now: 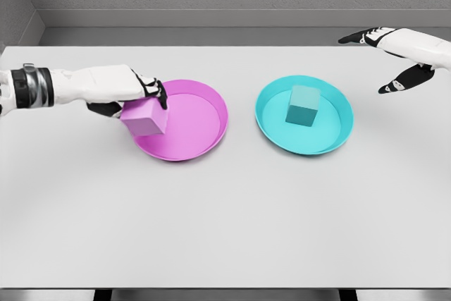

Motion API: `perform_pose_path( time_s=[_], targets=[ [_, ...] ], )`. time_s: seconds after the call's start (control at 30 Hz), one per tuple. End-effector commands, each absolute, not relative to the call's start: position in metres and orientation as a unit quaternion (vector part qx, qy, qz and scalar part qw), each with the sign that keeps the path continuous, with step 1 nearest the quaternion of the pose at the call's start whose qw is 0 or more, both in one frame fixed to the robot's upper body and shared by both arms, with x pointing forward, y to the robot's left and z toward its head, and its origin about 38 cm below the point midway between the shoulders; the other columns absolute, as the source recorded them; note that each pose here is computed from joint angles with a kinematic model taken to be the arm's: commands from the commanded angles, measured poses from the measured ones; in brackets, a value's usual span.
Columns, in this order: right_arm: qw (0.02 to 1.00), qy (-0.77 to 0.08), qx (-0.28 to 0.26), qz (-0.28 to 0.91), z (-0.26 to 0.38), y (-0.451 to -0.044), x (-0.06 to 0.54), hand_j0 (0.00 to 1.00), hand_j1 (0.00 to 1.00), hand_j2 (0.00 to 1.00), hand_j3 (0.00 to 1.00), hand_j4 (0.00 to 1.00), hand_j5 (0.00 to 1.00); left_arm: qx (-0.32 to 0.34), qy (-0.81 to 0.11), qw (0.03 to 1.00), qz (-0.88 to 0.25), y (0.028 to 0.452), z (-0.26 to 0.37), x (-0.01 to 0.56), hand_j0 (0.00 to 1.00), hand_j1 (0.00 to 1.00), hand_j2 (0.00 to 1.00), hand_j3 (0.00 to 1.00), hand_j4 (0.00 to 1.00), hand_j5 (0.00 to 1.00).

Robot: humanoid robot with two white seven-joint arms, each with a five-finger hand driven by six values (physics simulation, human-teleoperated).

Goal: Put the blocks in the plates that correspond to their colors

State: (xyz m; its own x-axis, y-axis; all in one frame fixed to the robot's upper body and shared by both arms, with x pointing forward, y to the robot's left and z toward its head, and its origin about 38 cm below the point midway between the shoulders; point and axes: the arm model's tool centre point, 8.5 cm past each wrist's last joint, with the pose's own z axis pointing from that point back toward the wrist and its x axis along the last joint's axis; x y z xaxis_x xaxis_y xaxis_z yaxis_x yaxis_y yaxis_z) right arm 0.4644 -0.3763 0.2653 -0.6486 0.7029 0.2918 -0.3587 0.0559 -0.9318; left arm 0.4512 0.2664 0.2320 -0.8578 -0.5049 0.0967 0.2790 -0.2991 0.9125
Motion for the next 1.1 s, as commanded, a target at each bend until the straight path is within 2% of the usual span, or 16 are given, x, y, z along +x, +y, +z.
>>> perform_pose_path(
  time_s=[0.0,0.1,0.2,0.37,0.4,0.67,0.8,0.83,0.97,1.07],
  targets=[
    [0.396,-0.612,-0.140,0.670,0.266,-0.376,0.464,1.00,1.00,1.00,1.00,1.00,1.00,0.093,-0.551,0.251,-0.791,0.254,0.227,0.458,0.40,0.40,0.40,0.40,0.40,0.40],
    [0.396,-0.612,-0.140,0.670,0.266,-0.377,0.464,1.00,1.00,1.00,1.00,1.00,1.00,0.081,-0.558,0.242,-0.789,0.237,0.223,0.459,0.42,0.42,0.42,0.42,0.42,0.42],
    [0.395,-0.613,-0.140,0.670,0.267,-0.376,0.465,1.00,1.00,1.00,1.00,1.00,1.00,0.078,-0.560,0.241,-0.789,0.234,0.223,0.459,0.59,0.59,0.59,0.59,0.59,0.59],
    [0.396,-0.612,-0.140,0.670,0.266,-0.376,0.464,1.00,1.00,1.00,1.00,1.00,1.00,0.082,-0.560,0.239,-0.789,0.234,0.225,0.460,0.96,0.96,0.96,0.96,0.96,0.96],
    [0.396,-0.612,-0.141,0.670,0.266,-0.377,0.464,1.00,1.00,1.00,1.00,1.00,1.00,0.082,-0.560,0.239,-0.789,0.234,0.225,0.460,1.00,1.00,1.00,1.00,1.00,1.00],
    [0.395,-0.613,-0.141,0.670,0.267,-0.376,0.464,1.00,1.00,1.00,1.00,1.00,1.00,0.070,-0.582,0.214,-0.782,0.203,0.236,0.465,1.00,1.00,1.00,1.00,1.00,1.00],
    [0.396,-0.612,-0.141,0.670,0.266,-0.377,0.464,1.00,1.00,1.00,1.00,1.00,1.00,0.078,-0.577,0.240,-0.777,0.215,0.229,0.475,1.00,1.00,1.00,1.00,1.00,1.00],
    [0.396,-0.612,-0.140,0.670,0.266,-0.376,0.464,1.00,1.00,1.00,1.00,1.00,1.00,0.086,-0.577,0.239,-0.776,0.223,0.236,0.475,1.00,1.00,1.00,1.00,1.00,1.00],
    [0.396,-0.612,-0.140,0.670,0.266,-0.377,0.464,1.00,1.00,1.00,1.00,1.00,1.00,0.118,-0.584,0.312,-0.740,0.309,0.265,0.470,1.00,1.00,1.00,1.00,1.00,1.00],
    [0.396,-0.612,-0.140,0.670,0.266,-0.377,0.464,1.00,1.00,1.00,1.00,1.00,1.00,0.141,-0.554,0.359,-0.738,0.358,0.254,0.461,1.00,1.00,1.00,1.00,1.00,1.00]
  ],
)
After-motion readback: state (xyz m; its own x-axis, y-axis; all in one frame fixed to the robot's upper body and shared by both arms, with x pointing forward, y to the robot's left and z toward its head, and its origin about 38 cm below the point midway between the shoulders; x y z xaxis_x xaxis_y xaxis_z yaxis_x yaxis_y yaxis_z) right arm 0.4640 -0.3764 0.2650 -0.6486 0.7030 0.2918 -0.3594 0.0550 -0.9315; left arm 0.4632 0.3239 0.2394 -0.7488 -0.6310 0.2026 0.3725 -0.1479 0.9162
